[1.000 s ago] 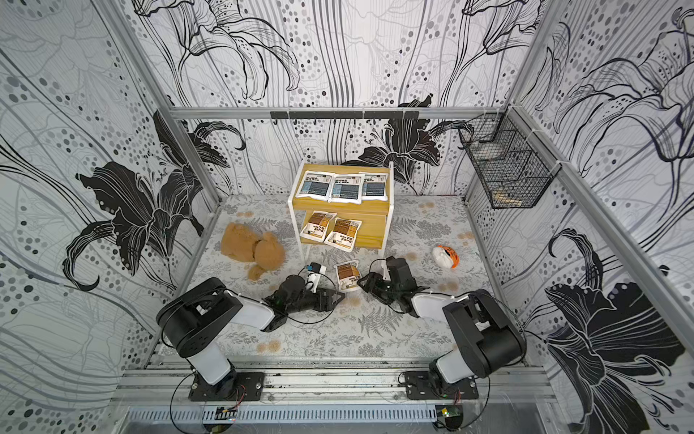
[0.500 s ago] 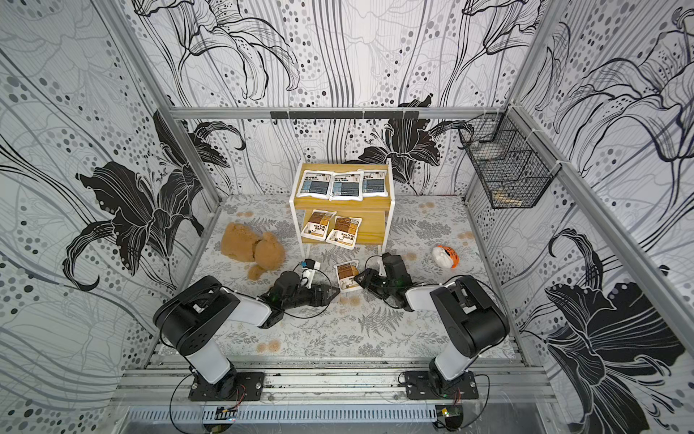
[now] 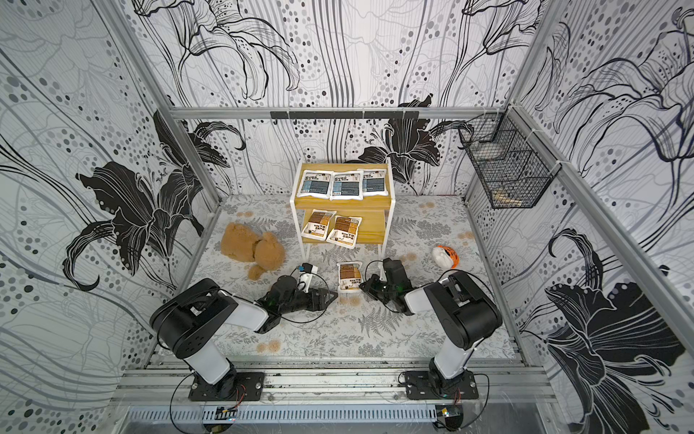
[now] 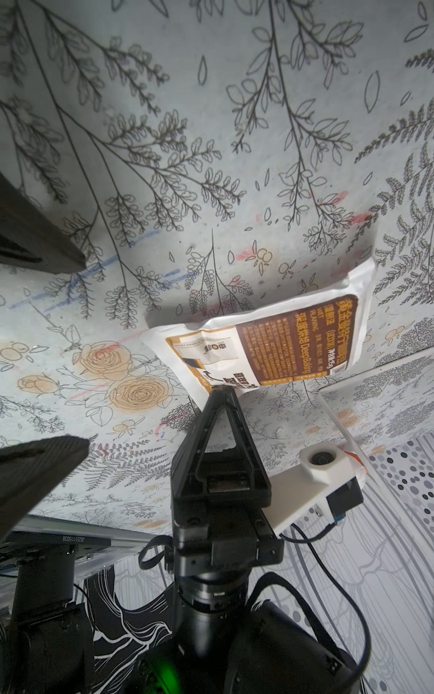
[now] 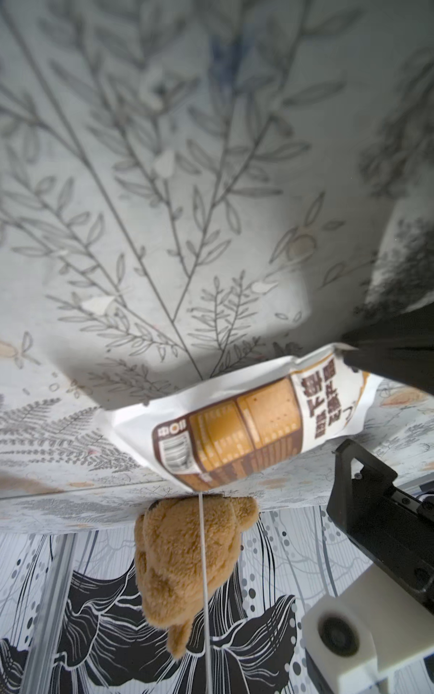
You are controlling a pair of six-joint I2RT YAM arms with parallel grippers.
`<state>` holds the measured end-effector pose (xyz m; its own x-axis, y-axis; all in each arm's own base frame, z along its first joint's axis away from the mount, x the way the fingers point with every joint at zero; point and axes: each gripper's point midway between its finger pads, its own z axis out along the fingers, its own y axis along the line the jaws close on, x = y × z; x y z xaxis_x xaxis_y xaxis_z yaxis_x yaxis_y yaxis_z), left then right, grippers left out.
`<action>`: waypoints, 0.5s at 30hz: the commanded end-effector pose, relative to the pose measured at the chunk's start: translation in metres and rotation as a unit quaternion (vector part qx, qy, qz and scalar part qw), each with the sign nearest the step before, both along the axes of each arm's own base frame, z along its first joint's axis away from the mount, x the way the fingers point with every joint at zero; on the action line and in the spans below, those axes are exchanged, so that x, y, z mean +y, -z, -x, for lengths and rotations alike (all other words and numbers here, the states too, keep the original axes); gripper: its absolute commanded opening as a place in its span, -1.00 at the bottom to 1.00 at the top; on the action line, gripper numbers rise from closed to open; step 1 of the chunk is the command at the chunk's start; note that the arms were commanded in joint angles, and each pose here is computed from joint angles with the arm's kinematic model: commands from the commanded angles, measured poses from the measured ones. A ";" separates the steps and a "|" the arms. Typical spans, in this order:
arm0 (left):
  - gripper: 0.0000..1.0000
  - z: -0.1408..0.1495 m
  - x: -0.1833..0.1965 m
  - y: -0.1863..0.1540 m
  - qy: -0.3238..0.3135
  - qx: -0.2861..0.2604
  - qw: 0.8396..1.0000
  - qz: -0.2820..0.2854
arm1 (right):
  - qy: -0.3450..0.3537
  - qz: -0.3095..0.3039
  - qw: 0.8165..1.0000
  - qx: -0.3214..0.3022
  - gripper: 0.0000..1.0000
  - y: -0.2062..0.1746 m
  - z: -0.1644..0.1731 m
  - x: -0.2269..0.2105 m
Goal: Place the bagged coffee beans on the shelf by color
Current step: Pick up the bagged coffee beans at the center of the board.
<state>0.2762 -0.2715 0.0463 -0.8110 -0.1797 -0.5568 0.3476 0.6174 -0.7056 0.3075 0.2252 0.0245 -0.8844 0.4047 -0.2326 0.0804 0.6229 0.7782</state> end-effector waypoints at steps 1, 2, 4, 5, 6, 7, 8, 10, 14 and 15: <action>0.47 0.000 0.001 -0.018 -0.010 -0.018 0.999 0.029 | 0.007 0.004 1.000 -0.003 -1.00 -0.008 0.008 -0.007; 0.46 0.001 0.002 -0.021 -0.011 -0.018 0.999 0.034 | 0.008 0.002 1.000 -0.005 -1.00 -0.012 0.010 -0.008; 0.47 0.006 0.005 -0.027 -0.014 -0.018 0.999 0.046 | 0.005 0.003 1.000 -0.015 -1.00 -0.023 0.017 -0.009; 0.46 0.008 0.006 -0.029 -0.016 -0.017 0.998 0.052 | 0.004 0.005 1.000 -0.019 -1.00 -0.027 0.020 -0.010; 0.46 0.010 0.008 -0.033 -0.018 -0.017 0.998 0.059 | 0.004 0.007 1.000 -0.025 -1.00 -0.033 0.024 -0.012; 0.46 0.014 0.009 -0.037 -0.018 -0.015 0.998 0.066 | 0.004 0.008 0.999 -0.031 -1.00 -0.039 0.029 -0.015; 0.46 0.016 0.010 -0.039 -0.020 -0.011 0.997 0.072 | 0.005 0.008 0.999 -0.035 -1.00 -0.044 0.033 -0.017; 0.47 0.023 0.010 -0.044 -0.018 0.003 0.996 0.083 | 0.008 0.007 0.999 -0.046 -1.00 -0.055 0.043 -0.023; 0.47 0.036 0.006 -0.049 -0.011 0.038 0.994 0.099 | 0.023 0.002 0.998 -0.063 -1.00 -0.072 0.061 -0.037; 0.47 0.040 0.004 -0.053 -0.009 0.043 0.994 0.105 | 0.028 0.001 0.997 -0.070 -1.00 -0.078 0.065 -0.041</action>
